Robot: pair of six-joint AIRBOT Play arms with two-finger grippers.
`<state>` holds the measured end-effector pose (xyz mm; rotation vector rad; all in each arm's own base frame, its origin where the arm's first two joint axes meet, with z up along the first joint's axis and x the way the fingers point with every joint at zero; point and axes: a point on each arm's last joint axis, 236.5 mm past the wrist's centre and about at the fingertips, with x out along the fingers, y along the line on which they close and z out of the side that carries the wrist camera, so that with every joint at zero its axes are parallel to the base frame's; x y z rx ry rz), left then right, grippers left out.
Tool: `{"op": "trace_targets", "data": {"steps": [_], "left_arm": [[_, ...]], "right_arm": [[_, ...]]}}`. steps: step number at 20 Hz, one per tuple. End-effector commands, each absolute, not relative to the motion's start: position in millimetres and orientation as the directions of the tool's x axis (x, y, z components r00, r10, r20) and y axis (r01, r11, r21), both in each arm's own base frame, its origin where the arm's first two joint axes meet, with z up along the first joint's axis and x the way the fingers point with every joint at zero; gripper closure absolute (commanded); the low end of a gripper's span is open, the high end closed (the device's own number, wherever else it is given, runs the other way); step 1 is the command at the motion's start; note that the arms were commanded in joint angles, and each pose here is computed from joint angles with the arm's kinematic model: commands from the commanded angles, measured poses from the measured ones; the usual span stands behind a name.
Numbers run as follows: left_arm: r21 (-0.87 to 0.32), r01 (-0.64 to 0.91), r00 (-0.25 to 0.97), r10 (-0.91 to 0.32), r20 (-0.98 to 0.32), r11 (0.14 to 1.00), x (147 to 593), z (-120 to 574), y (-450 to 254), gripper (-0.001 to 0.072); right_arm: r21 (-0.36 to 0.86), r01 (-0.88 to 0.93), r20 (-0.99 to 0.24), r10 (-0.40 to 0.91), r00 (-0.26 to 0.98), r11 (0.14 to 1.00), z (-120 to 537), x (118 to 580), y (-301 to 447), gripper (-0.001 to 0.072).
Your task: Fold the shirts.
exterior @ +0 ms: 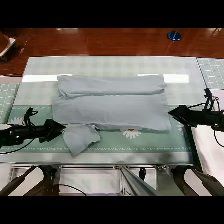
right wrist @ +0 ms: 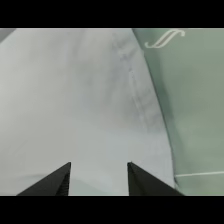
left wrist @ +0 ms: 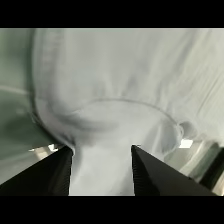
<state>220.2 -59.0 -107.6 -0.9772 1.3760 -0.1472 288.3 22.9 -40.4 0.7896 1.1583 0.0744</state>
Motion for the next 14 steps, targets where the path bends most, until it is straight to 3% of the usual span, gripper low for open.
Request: {"op": "trace_targets", "data": {"steps": [1, 2, 3, 6, 11, 14], "left_arm": [[-0.621, -0.394, 0.252, -0.570, -0.782, 0.677, 224, -125, -70, 0.0327], [-0.625, -0.359, 0.225, -0.586, -0.778, 0.693, 220, -125, -78, 0.0544], [-0.634, -0.331, 0.206, -0.602, -0.771, 0.699, 216, -124, -83, 0.0690], [-0.653, -0.306, 0.187, -0.629, -0.755, 0.693, 214, -116, -85, 0.0691], [-0.661, -0.290, 0.198, -0.632, -0.749, 0.692, 222, -109, -83, 0.0691], [-0.661, -0.290, 0.198, -0.633, -0.749, 0.692, 222, -109, -83, 0.0691]], "right_arm": [[0.600, 0.376, -0.783, 0.421, 0.458, 0.706, -33, 289, 3, 0.0299], [0.573, 0.412, -0.803, 0.385, 0.454, 0.709, -35, 283, -16, 0.0299], [0.532, 0.462, -0.834, 0.348, 0.428, 0.709, -42, 271, -34, 0.0299], [0.355, 0.609, -0.934, 0.290, 0.207, 0.709, -78, 209, -54, 0.0299], [0.409, 0.560, -0.898, 0.427, 0.107, 0.721, -98, 199, -3, 0.0299], [0.508, 0.537, -0.843, 0.515, 0.152, 0.674, -102, 223, 23, 0.0299]]}}
